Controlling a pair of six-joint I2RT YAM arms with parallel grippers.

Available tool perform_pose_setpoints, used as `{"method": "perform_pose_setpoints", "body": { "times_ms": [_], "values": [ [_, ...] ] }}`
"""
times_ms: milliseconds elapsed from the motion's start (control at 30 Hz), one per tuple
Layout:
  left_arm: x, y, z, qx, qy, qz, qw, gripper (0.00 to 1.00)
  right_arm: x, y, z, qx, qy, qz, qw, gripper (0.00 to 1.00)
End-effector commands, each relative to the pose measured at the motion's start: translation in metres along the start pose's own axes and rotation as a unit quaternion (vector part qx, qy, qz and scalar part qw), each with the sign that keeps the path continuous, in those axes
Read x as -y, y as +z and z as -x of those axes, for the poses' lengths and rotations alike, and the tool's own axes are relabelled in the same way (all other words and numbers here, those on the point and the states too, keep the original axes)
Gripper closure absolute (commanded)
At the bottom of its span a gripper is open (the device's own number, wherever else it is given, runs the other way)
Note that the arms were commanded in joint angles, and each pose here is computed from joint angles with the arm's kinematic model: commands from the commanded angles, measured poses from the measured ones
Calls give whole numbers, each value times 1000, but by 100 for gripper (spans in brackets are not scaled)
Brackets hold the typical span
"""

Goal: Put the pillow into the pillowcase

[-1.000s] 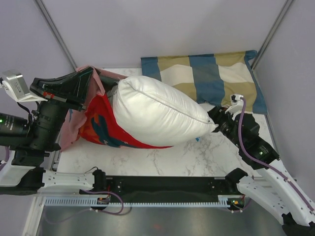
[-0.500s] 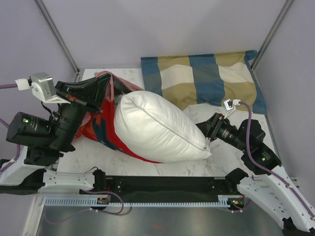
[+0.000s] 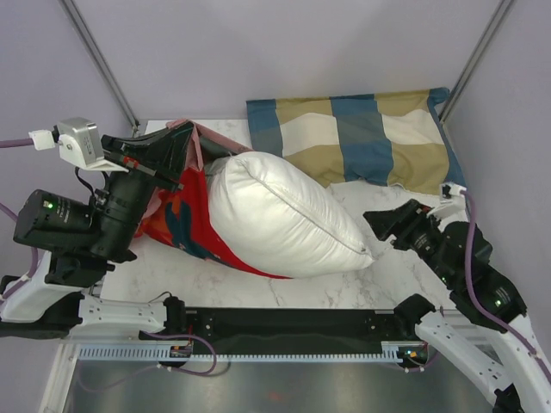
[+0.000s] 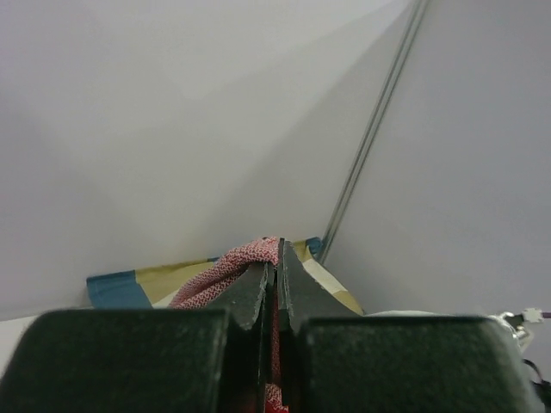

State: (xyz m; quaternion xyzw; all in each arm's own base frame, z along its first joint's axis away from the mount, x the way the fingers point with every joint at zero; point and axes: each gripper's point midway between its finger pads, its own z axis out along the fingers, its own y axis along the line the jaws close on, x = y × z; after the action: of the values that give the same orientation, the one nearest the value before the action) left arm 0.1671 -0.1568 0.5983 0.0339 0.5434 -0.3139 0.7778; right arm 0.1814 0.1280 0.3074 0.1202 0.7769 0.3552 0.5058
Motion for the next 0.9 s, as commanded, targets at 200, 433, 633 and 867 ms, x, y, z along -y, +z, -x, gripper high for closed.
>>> {"method": "perform_pose_setpoints", "body": {
  "times_ms": [200,433,633,867],
  "values": [
    [-27,-2,53,96,14,48,994,98,52,-21,-37,-35,19,-79,996,28],
    [-31,-1,55,119,55,61,989,98,-1,-17,-72,-101,119,91,984,32],
    [-22,7,59,128,76,57,987,98,-33,-13,-65,-130,136,136,973,31],
    [-20,3,66,138,50,42,988,98,-61,-8,-52,-135,141,179,964,30]
  ]
}}
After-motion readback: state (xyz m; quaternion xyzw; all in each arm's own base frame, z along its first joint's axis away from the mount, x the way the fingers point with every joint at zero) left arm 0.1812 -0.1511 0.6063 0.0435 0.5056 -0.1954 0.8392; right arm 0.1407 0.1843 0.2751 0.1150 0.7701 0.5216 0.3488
